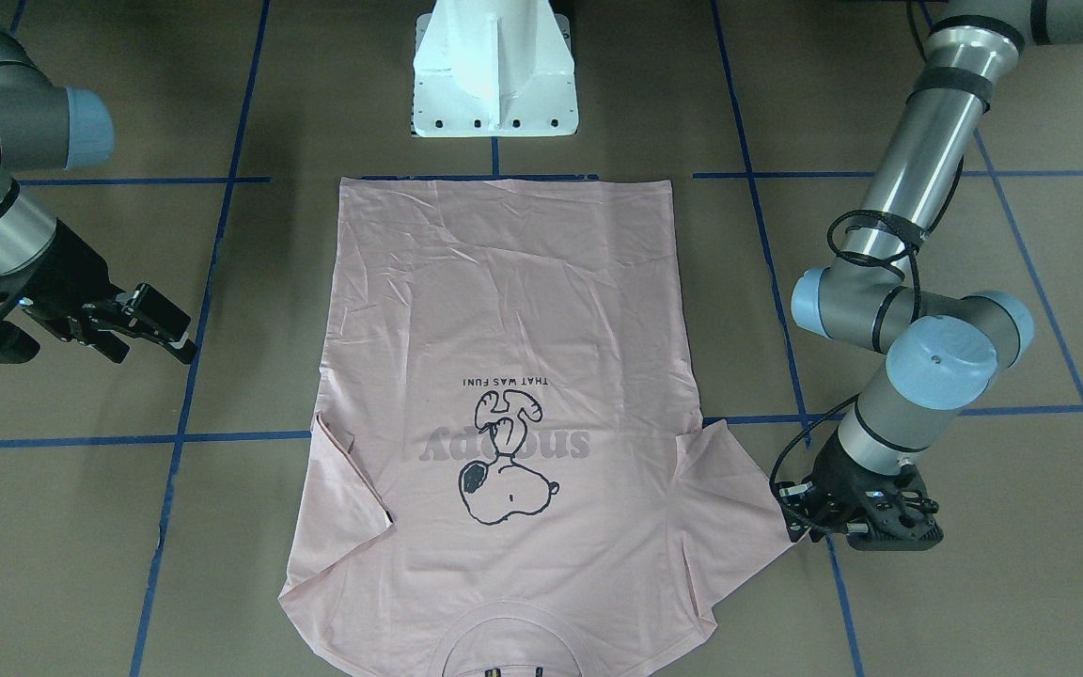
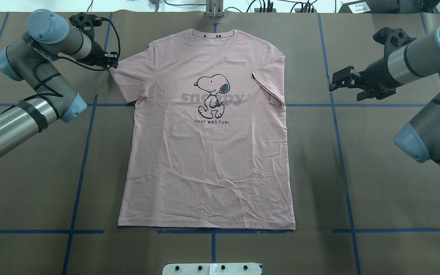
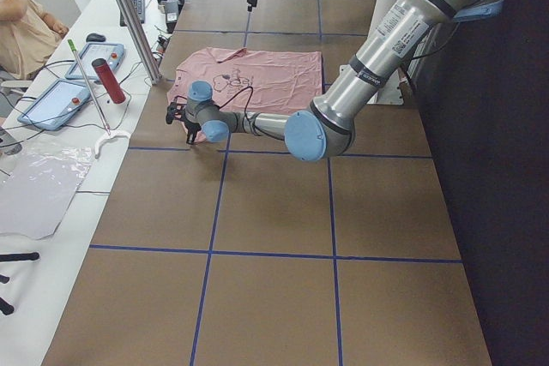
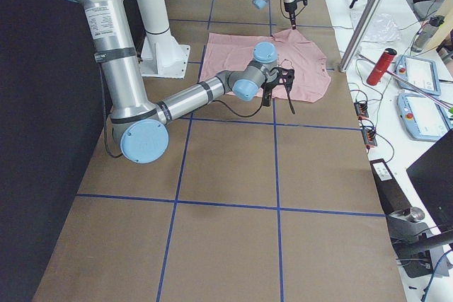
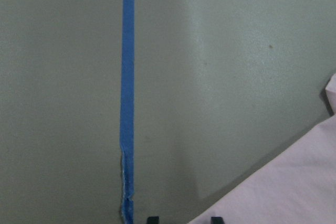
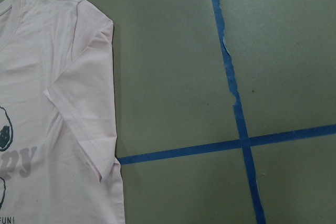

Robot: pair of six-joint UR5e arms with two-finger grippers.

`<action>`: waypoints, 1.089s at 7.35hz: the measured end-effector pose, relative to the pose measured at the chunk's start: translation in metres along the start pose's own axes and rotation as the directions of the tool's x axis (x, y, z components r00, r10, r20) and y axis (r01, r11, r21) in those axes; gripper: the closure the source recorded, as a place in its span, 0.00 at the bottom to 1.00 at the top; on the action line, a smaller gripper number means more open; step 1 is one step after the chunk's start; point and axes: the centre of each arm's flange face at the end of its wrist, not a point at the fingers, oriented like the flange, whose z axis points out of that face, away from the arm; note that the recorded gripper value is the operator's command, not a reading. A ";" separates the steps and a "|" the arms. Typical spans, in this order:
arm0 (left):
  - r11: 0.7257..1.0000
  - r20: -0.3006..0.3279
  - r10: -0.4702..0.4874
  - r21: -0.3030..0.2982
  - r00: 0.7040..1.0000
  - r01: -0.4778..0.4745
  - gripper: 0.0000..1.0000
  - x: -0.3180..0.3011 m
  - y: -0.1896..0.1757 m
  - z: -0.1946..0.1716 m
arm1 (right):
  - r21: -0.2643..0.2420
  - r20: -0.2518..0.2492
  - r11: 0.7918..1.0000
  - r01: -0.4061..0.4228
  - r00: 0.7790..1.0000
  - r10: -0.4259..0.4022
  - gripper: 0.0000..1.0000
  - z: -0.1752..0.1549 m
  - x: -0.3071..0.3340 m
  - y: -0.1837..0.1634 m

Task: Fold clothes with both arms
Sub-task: 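Fold that sleeve inward toward the shirt center with the left gripper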

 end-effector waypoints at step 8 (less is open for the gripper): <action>0.976 -0.119 -0.203 0.058 0.972 0.211 1.00 0.177 -0.013 -0.019 | 0.020 -0.010 1.000 0.006 1.000 -0.006 0.00 0.004 -0.003 0.001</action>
